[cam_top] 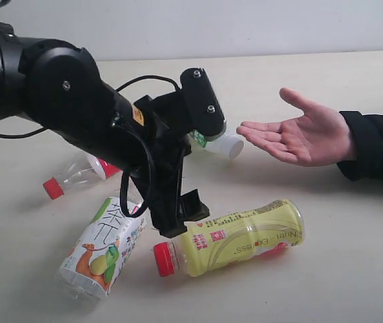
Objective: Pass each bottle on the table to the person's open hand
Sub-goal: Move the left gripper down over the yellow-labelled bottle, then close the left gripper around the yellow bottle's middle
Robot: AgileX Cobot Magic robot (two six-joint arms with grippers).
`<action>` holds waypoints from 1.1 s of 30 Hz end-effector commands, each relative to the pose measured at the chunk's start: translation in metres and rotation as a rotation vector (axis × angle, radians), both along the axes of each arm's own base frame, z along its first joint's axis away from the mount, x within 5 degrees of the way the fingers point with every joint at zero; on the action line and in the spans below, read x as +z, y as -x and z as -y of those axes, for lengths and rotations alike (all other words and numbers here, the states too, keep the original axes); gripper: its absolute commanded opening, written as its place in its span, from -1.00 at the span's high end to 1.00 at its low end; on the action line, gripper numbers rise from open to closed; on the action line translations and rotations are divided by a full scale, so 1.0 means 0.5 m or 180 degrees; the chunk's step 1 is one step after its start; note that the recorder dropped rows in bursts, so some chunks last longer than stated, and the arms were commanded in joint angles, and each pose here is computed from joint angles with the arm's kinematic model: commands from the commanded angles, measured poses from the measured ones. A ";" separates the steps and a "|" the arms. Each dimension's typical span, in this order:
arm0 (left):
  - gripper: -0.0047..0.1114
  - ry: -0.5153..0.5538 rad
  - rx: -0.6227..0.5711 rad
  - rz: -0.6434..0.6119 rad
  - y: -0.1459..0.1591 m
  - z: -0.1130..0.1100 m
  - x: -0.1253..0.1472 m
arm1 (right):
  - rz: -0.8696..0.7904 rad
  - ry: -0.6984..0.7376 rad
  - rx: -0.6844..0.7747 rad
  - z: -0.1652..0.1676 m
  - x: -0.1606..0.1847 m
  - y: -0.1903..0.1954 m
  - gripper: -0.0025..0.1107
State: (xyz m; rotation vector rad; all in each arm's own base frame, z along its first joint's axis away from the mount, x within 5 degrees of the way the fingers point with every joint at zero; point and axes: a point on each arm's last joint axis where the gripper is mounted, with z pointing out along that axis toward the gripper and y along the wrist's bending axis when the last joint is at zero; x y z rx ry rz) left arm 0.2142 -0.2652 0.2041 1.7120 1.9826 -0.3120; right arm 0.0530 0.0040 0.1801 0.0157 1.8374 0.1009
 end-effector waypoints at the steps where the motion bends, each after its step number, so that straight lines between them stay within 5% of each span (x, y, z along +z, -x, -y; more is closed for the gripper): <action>1: -0.55 0.0010 0.0057 -0.0062 0.003 0.015 -0.017 | 0.0026 -0.0006 0.0003 0.000 0.004 -0.001 0.96; 33: -0.55 -0.0083 0.0142 -0.0258 0.021 0.055 -0.089 | 0.0034 -0.0014 0.0003 0.000 0.004 -0.001 0.96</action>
